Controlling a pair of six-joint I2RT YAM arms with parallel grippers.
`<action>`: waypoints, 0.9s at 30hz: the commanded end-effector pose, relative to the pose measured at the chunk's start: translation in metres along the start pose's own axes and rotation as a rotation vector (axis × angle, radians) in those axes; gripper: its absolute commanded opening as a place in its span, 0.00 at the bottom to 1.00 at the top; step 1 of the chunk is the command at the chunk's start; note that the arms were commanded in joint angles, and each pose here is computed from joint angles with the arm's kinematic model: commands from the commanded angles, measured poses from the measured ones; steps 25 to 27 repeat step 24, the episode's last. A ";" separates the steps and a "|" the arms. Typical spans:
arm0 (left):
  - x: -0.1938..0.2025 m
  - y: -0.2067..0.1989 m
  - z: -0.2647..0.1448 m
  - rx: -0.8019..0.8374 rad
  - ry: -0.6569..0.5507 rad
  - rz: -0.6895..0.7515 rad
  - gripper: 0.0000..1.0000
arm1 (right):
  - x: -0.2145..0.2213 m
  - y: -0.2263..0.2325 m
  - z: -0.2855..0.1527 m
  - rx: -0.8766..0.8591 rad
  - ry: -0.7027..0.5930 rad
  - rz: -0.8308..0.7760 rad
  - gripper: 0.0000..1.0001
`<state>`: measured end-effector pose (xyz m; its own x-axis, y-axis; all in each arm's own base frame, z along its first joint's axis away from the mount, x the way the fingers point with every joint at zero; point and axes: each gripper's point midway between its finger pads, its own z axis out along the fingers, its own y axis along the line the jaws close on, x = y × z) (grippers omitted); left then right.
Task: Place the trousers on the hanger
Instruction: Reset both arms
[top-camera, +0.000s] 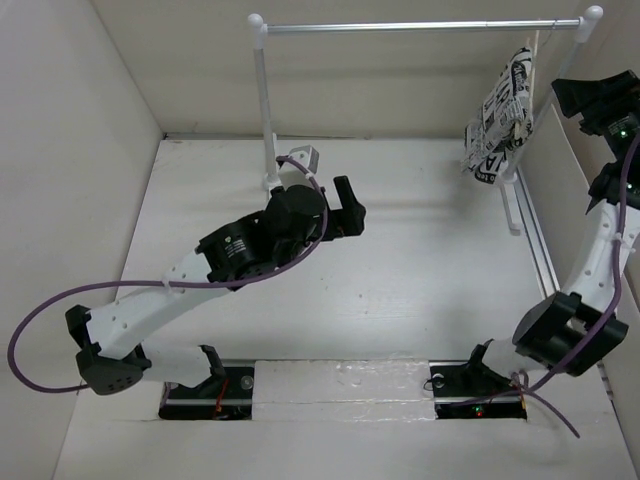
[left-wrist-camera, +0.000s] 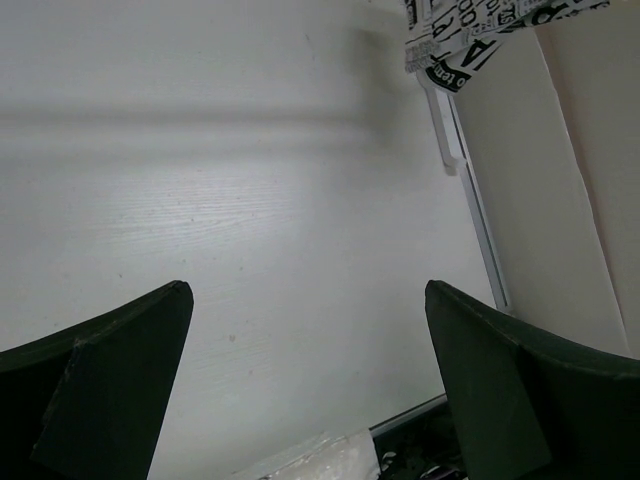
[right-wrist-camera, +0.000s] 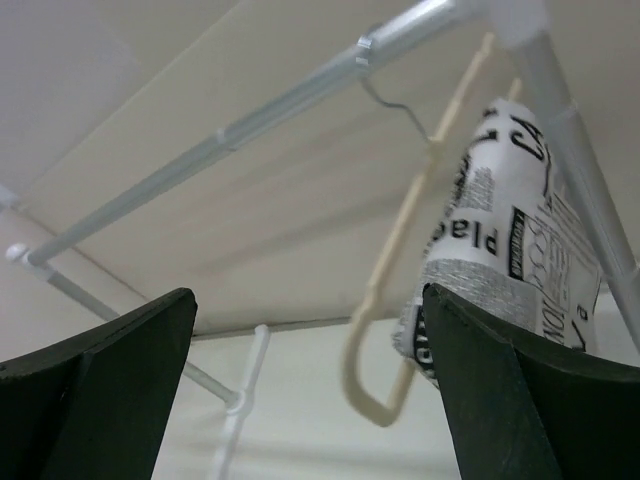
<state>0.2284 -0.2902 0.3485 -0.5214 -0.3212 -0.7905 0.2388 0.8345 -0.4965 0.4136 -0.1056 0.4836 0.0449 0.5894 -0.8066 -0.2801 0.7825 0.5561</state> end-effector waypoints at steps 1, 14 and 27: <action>-0.015 -0.029 0.004 0.079 -0.016 0.014 0.99 | 0.027 0.055 -0.008 -0.124 0.049 -0.156 1.00; 0.062 0.079 0.028 0.065 0.187 -0.086 0.99 | 0.290 0.065 -0.175 -0.031 0.575 -0.418 1.00; 0.095 0.100 0.022 0.057 0.239 -0.125 0.99 | 0.304 0.064 -0.212 -0.015 0.551 -0.432 1.00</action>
